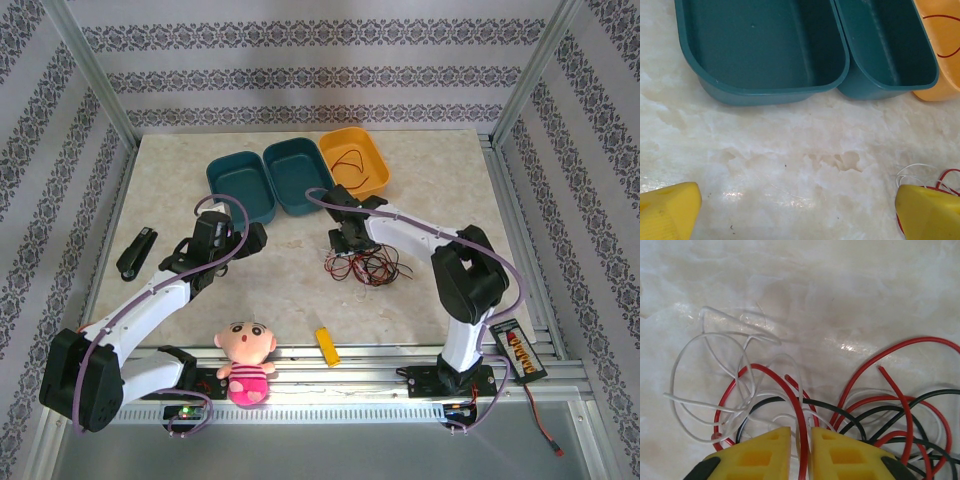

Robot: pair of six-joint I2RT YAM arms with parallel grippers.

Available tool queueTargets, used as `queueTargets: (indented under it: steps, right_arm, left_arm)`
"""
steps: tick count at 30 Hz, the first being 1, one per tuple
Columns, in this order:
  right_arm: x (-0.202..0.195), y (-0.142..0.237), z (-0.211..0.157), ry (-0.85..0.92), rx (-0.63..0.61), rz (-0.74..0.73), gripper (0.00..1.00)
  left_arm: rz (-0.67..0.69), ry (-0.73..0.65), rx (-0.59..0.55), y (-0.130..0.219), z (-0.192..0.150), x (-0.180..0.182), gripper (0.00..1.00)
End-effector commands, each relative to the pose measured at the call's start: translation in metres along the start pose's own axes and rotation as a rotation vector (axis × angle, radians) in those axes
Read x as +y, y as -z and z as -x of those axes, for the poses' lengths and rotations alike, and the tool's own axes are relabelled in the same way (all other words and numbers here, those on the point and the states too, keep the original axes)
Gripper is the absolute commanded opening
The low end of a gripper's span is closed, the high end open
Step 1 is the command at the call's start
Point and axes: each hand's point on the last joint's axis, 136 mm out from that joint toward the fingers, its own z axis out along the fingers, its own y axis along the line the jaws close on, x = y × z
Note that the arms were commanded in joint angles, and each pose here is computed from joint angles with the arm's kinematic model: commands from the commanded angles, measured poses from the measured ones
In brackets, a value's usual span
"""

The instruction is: Untangle the cables

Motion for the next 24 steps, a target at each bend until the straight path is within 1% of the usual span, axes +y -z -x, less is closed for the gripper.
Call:
queueTargets:
  steps: [1, 2, 5, 6, 10, 13, 19, 24]
  right_arm:
    - [0.006, -0.003, 0.000, 0.012, 0.018, -0.007, 0.20]
    - [0.006, -0.003, 0.001, 0.013, 0.019, -0.007, 0.18]
    - [0.008, 0.001, 0.003, 0.012, 0.010, 0.000, 0.05]
    - [0.009, 0.004, 0.005, 0.012, 0.000, 0.003, 0.03]
    - [0.014, 0.027, 0.014, 0.020, -0.060, 0.015, 0.00]
    - [0.017, 0.053, 0.021, 0.029, -0.121, 0.033, 0.00]
    - [0.025, 0.107, 0.032, 0.038, -0.257, 0.109, 0.00]
    - [0.026, 0.147, 0.039, 0.032, -0.357, 0.167, 0.00]
  left_arm:
    - [-0.002, 0.022, -0.007, -0.002, 0.000, 0.003, 0.99]
    - [-0.004, 0.021, -0.008, -0.003, 0.000, 0.003, 0.99]
    - [-0.008, 0.022, -0.004, -0.005, -0.001, 0.002, 0.99]
    - [-0.011, 0.019, -0.001, -0.005, 0.000, 0.001, 0.99]
    - [-0.017, 0.016, 0.003, -0.006, 0.001, -0.002, 0.99]
    - [-0.025, 0.016, 0.004, -0.006, 0.001, -0.003, 0.99]
    - [-0.041, 0.025, 0.006, -0.008, 0.001, -0.006, 0.99]
    - [-0.091, 0.022, 0.009, -0.008, 0.004, -0.018, 0.99]
